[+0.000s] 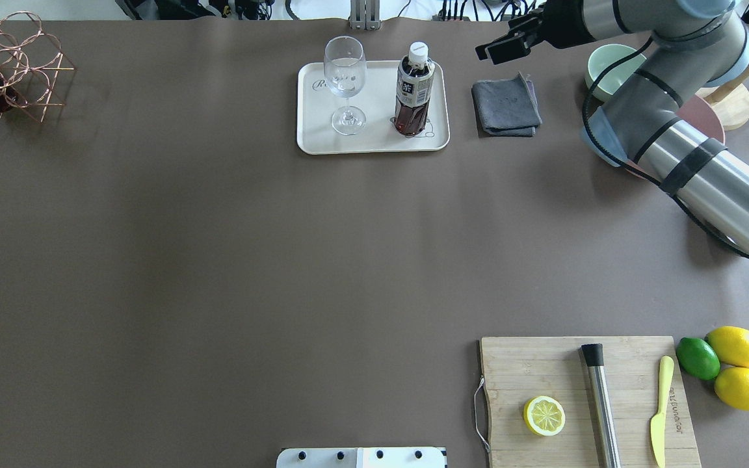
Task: Take tea from basket to plate
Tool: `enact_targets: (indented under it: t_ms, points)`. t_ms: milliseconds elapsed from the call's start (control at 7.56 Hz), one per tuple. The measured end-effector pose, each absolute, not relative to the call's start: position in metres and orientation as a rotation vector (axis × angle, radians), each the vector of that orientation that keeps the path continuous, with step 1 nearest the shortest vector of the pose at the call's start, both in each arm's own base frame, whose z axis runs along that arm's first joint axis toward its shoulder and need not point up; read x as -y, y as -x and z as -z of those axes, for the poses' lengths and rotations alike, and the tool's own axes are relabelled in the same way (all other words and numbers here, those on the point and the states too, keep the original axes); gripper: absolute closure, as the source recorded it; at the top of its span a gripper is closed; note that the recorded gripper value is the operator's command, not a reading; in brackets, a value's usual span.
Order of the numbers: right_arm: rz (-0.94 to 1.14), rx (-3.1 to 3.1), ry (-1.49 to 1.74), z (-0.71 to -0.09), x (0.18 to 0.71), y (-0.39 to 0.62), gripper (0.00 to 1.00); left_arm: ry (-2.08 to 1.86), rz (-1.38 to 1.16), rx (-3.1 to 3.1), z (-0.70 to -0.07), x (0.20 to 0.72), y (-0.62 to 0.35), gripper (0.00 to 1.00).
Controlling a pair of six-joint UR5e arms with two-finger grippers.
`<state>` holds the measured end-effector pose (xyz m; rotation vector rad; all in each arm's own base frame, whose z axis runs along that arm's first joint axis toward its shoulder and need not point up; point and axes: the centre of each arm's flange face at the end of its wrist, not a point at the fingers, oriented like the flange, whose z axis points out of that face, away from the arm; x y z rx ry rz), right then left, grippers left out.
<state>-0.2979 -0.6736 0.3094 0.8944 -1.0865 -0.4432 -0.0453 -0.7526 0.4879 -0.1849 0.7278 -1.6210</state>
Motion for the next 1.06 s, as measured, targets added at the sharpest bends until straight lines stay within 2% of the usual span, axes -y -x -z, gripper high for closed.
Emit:
enact_targets:
  t_ms: [265, 397, 1058]
  points:
    - [0.473, 1.017, -0.743, -0.336, 0.675, 0.233, 0.00, 0.147, 1.605, -0.740, -0.493, 0.751, 0.043, 0.03]
    - [0.449, 0.997, -0.673, -0.359, 0.659, 0.204, 0.00, 0.135, 1.602, -0.741, -0.493, 0.751, 0.042, 0.02]
    - [0.076, 1.042, -0.223, -0.501, 0.585, 0.027, 0.00, 0.117, 1.596, -0.770, -0.464, 0.738, 0.048, 0.02]
